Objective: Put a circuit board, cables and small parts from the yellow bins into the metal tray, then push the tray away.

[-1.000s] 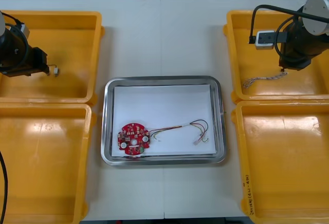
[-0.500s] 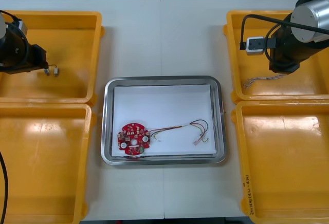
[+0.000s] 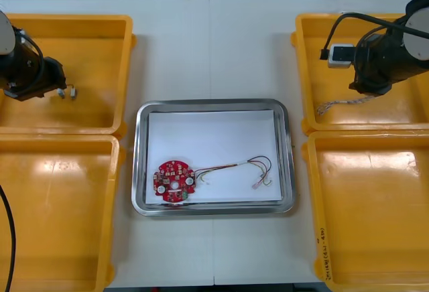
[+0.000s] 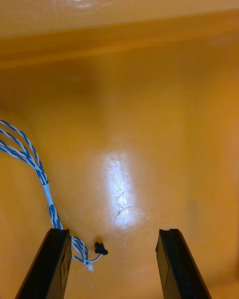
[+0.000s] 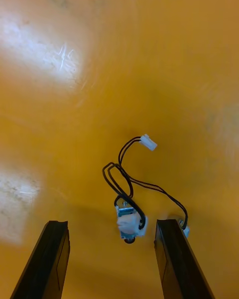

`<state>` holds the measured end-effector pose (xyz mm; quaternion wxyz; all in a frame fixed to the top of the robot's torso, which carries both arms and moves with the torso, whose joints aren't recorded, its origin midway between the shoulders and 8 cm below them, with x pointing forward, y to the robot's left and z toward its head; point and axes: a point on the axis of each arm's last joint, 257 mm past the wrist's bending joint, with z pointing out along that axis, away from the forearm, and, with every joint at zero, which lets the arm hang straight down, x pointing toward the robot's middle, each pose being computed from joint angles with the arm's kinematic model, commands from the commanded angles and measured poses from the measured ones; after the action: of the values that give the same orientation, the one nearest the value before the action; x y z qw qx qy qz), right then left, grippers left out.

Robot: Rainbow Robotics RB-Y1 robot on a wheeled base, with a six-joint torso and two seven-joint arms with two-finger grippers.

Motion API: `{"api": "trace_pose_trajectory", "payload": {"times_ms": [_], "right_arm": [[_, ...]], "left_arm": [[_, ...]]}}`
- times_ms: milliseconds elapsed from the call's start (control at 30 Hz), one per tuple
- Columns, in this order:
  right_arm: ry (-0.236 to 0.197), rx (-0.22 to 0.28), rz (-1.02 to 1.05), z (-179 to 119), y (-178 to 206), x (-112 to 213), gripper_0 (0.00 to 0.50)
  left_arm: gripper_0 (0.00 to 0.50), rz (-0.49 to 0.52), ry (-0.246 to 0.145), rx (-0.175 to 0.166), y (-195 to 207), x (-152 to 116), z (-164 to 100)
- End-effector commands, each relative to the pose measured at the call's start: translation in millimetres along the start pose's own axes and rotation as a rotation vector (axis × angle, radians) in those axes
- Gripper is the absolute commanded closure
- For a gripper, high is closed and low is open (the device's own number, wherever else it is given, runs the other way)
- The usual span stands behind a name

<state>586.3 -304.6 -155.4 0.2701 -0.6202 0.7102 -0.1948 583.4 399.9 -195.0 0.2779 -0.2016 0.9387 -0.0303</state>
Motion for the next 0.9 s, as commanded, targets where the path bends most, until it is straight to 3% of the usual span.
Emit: {"api": "trace_pose_trajectory", "payload": {"times_ms": [33,400,900], "right_arm": [[0.000,0.039,0.043,-8.4,-8.1,28.3,0.000],[-0.042,0.075,0.048,5.6,-2.8,23.3,0.000],[-0.009,0.038,0.002,26.2,18.6,32.1,0.000]], "left_arm": [[0.000,-0.065,-0.015,0.015,-8.9,-0.6,2.2],[0.000,-0.088,-0.008,-0.001,-3.4,2.0,7.7],[0.016,-0.085,-0.010,-0.005,-0.3,5.4,21.5]]}}
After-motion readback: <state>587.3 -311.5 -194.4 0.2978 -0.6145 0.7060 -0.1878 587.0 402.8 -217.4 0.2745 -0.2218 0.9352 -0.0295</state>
